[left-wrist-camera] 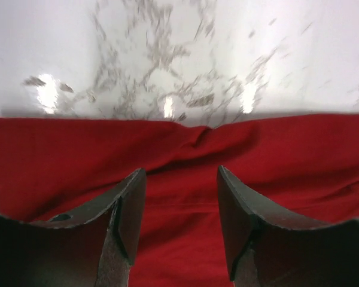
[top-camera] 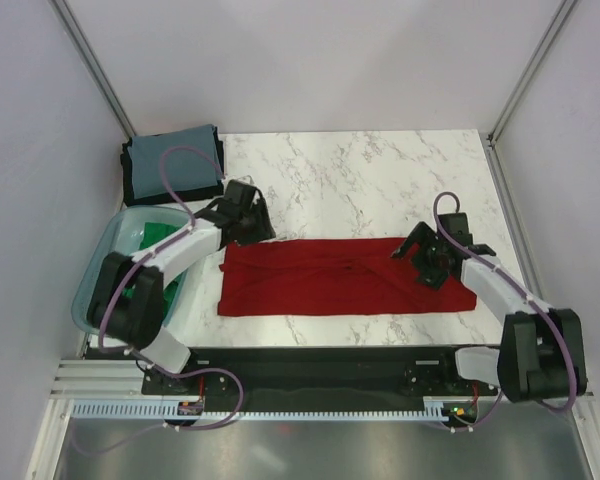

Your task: Fold and stack the t-shirts

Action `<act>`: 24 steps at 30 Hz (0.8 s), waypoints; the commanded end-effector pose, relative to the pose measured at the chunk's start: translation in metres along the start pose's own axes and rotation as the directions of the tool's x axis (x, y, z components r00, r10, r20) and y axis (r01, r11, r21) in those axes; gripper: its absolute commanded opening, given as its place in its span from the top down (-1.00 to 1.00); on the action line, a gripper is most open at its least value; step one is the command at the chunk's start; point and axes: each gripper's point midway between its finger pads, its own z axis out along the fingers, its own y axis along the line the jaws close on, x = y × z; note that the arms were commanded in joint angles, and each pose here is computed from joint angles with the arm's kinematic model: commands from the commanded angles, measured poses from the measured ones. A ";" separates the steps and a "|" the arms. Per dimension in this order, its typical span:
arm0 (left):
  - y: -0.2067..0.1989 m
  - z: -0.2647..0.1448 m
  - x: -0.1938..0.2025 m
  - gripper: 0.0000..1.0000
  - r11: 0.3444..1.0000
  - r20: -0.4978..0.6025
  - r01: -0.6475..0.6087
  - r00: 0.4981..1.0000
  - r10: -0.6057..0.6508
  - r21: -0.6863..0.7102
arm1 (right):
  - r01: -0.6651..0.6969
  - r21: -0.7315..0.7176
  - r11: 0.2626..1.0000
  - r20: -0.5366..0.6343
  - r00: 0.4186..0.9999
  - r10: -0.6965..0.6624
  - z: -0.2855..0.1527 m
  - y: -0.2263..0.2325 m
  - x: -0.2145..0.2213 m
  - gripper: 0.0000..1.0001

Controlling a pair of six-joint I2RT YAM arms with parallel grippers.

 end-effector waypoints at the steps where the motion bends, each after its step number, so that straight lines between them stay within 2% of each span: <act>1: 0.000 0.023 0.043 -0.14 0.998 -0.149 -0.058 0.987 0.054 -0.025 | -0.044 0.025 0.999 -0.042 0.998 0.045 0.024 -0.010 0.007 -0.96; 5: -0.004 0.023 0.072 -0.08 1.000 -0.227 -0.026 0.974 0.022 -0.016 | -0.081 0.092 0.992 -0.066 0.994 0.087 0.049 -0.029 -0.002 -0.96; 10: -0.005 0.006 0.125 -0.05 0.999 -0.303 0.020 0.953 -0.028 -0.028 | -0.069 0.101 0.992 -0.026 0.997 0.072 0.074 -0.004 -0.049 -0.96; 11: -0.005 0.002 0.130 -0.05 0.999 -0.302 0.012 0.953 -0.020 -0.030 | -0.076 0.131 0.988 -0.051 0.995 0.083 0.088 -0.008 -0.049 -0.96; 13: -0.007 -0.005 0.140 -0.05 0.999 -0.302 0.005 0.953 -0.017 -0.041 | -0.083 0.099 0.992 -0.023 0.996 0.086 0.099 0.014 -0.076 -0.96; 14: -0.011 -0.011 0.139 -0.05 0.999 -0.298 0.024 0.954 -0.030 -0.026 | -0.084 0.119 0.989 -0.057 0.994 0.092 0.117 0.012 -0.073 -0.96; 16: -0.021 -0.016 0.149 -0.04 0.998 -0.329 0.066 0.942 -0.063 -0.001 | -0.063 0.056 0.996 -0.032 0.997 0.065 0.130 0.047 -0.102 -0.96; 17: -0.029 -0.018 0.151 -0.04 0.997 -0.333 0.073 0.941 -0.064 0.015 | -0.046 0.065 0.997 -0.090 0.995 0.052 0.152 0.050 -0.091 -0.96; 18: -0.041 -0.019 0.159 -0.04 0.995 -0.365 0.095 0.928 -0.076 0.035 | -0.013 -0.006 1.000 -0.058 0.998 0.013 0.157 0.086 -0.115 -0.97; 19: -0.051 -0.019 0.164 -0.04 0.993 -0.380 0.108 0.921 -0.080 0.053 | 0.014 -0.036 0.999 -0.066 0.998 -0.016 0.166 0.103 -0.118 -0.96; 20: -0.061 -0.019 0.170 -0.04 0.990 -0.400 0.119 0.913 -0.079 0.076 | 0.042 -0.046 0.998 -0.148 0.988 -0.049 0.193 0.108 -0.095 -0.96; 21: -0.082 -0.015 0.176 -0.04 0.980 -0.428 0.151 0.900 -0.082 0.130 | 0.075 -0.136 0.988 -0.105 0.990 -0.090 0.195 0.150 -0.117 -0.96; 23: -0.110 -0.017 0.192 -0.04 0.972 -0.459 0.127 0.888 -0.023 0.197 | 0.110 -0.179 0.978 -0.159 0.978 -0.139 0.227 0.169 -0.097 -0.96; 24: -0.126 -0.019 0.188 -0.04 0.968 -0.443 0.099 0.896 0.013 0.229 | 0.131 -0.250 0.959 -0.122 0.979 -0.166 0.225 0.201 -0.111 -0.96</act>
